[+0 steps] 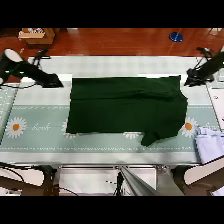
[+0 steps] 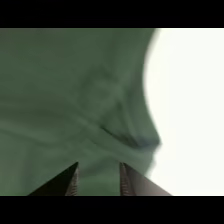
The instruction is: Fold the shirts.
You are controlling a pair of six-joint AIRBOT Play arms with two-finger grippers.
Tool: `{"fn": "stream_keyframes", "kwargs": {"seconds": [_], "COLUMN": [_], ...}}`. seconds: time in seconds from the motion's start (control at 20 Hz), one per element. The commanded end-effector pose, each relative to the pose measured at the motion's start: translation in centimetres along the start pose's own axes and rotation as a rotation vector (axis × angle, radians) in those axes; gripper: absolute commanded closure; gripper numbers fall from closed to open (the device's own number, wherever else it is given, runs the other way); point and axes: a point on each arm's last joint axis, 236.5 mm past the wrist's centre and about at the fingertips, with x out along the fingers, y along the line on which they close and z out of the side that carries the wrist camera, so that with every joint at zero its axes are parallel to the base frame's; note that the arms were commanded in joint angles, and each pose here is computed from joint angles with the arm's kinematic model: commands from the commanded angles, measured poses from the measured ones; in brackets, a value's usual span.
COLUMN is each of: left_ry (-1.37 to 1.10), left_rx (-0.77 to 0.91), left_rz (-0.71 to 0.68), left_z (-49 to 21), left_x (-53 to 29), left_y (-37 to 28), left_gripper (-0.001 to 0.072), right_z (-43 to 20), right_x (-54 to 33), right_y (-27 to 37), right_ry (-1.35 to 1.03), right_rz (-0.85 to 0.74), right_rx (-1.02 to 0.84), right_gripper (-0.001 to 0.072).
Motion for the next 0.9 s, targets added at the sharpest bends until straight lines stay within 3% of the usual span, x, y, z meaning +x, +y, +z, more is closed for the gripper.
{"fn": "stream_keyframes", "kwargs": {"seconds": [0.0,0.05,0.15,0.2,0.4,0.85], "left_ry": [0.064,0.08,0.126,0.148,0.251,0.351], "left_rx": [-0.1,-0.163,-0.3,-0.362,-0.492,-0.403], "left_rz": [-0.087,-0.138,-0.214,-0.246,-0.349,-0.318], "left_z": [-4.2,-6.2,-10.8,-12.9,-19.5,-21.0], "left_x": [-3.7,-4.0,-3.6,-3.1,-0.7,3.9], "left_y": [1.9,2.4,3.4,3.5,2.1,-1.7], "left_gripper": [0.0278,0.0278,0.0104,0.0075,0.0075,0.0075], "right_z": [-3.5,-5.0,-7.8,-8.8,-12.0,-13.1], "right_x": [-3.1,-2.8,-2.0,-1.6,-0.2,1.4], "right_y": [-2.6,-2.9,-2.5,-2.2,-3.0,-3.1], "right_ry": [0.006,0.018,0.02,0.007,0.0,0.017], "right_rz": [0.021,0.067,0.185,0.24,0.274,0.274], "right_rx": [0.073,0.114,0.181,0.204,0.264,0.277], "right_gripper": [0.0355,0.0355,0.0354,0.0354,0.0354,0.0354]}}
